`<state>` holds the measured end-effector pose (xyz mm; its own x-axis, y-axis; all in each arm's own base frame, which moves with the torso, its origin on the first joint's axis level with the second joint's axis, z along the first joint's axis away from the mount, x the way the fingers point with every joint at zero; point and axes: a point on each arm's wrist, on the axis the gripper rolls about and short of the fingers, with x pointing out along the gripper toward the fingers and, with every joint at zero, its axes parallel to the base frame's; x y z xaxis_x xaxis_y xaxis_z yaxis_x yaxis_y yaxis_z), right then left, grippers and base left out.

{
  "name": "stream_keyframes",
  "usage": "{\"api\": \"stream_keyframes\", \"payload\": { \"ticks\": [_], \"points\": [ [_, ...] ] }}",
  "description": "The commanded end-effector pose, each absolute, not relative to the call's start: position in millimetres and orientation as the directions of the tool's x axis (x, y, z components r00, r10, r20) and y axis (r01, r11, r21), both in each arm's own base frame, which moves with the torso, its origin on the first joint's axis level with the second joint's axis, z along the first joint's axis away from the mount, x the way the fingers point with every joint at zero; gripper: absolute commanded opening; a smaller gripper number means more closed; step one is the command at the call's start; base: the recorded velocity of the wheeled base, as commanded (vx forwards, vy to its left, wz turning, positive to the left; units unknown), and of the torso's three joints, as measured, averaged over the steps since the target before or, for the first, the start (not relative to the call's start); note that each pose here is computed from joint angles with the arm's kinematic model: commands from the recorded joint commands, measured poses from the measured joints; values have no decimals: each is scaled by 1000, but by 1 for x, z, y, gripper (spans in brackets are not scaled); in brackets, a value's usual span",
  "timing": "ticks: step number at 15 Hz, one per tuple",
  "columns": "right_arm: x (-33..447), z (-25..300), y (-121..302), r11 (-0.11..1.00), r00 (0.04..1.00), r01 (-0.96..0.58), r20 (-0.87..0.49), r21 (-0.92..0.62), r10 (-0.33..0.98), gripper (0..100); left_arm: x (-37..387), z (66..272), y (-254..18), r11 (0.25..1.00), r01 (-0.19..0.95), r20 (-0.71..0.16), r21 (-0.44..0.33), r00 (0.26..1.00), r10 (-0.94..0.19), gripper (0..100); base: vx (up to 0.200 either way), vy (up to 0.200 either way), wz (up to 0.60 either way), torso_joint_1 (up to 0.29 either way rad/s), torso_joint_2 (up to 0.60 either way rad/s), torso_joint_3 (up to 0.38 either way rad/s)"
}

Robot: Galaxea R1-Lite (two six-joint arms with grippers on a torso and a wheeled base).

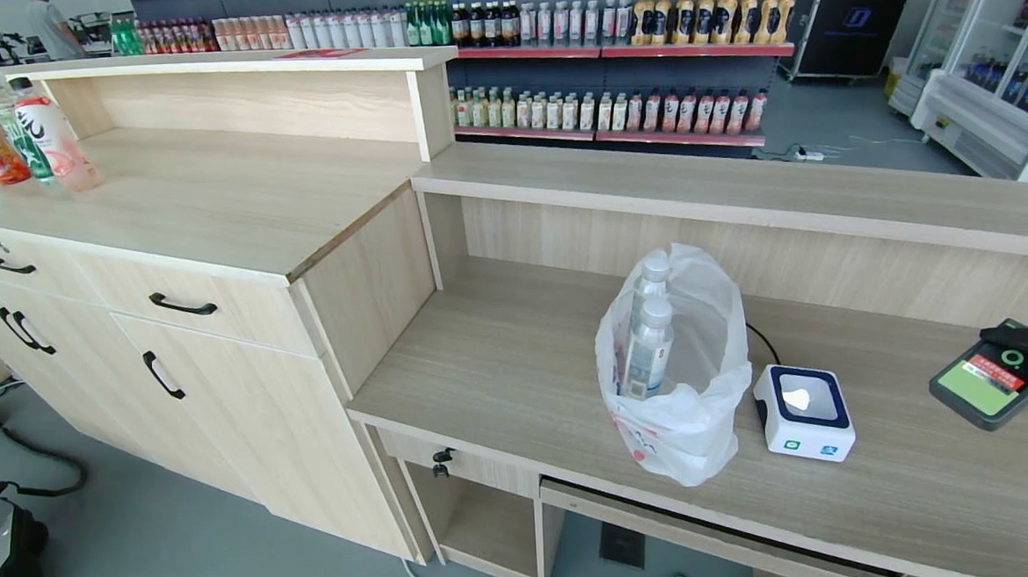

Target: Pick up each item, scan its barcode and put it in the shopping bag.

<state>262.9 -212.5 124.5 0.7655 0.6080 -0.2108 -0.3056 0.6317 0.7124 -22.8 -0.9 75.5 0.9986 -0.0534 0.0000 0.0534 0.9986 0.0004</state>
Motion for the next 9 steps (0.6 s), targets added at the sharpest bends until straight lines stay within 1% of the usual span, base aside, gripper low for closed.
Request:
{"api": "stream_keyframes", "payload": {
  "ticks": [1, 2, 4, 5, 6, 7, 8, 9],
  "points": [
    [265, 123, -215, 631, 766, -304, -211, 713, 607, 0, -23, 76, -1, 999, 54, -2, 0, 999, -54, 100, 0, 0, 0, 0, 0, 0],
    [264, 128, -214, 643, 769, -317, -208, 697, 605, 0, -23, 76, -1, 999, 54, -2, 0, 999, -54, 100, 0, 0, 0, 0, 0, 0],
    [259, 150, -210, 706, 789, -339, -221, 622, 574, 0, -23, 76, -1, 999, 54, -2, 1, 999, -54, 100, 0, 0, 0, 0, 0, 0],
    [245, 179, -200, 812, 835, -295, -277, 504, 475, 0, -23, 76, -1, 999, 54, -2, 0, 999, -54, 100, 0, 0, 0, 0, 0, 0],
    [233, 199, -190, 894, 871, -227, -330, 387, 364, 0, -23, 76, -1, 999, 54, -2, 0, 999, -54, 100, 0, 0, 0, 0, 0, 0],
    [225, 209, -184, 934, 889, -182, -354, 309, 290, 0, -23, 76, -1, 999, 54, -2, 0, 999, -54, 100, 0, 0, 0, 0, 0, 0],
    [210, 224, -172, 983, 907, -114, -388, 140, 161, 0, -23, 76, -1, 999, 54, -2, 0, 999, -54, 100, 0, 0, 0, 0, 0, 0],
    [199, 231, -163, 995, 913, -102, -395, 20, 102, 0, -23, 76, -1, 999, 54, -2, 0, 999, -54, 100, 0, 0, 0, 0, 0, 0]
  ]
}}
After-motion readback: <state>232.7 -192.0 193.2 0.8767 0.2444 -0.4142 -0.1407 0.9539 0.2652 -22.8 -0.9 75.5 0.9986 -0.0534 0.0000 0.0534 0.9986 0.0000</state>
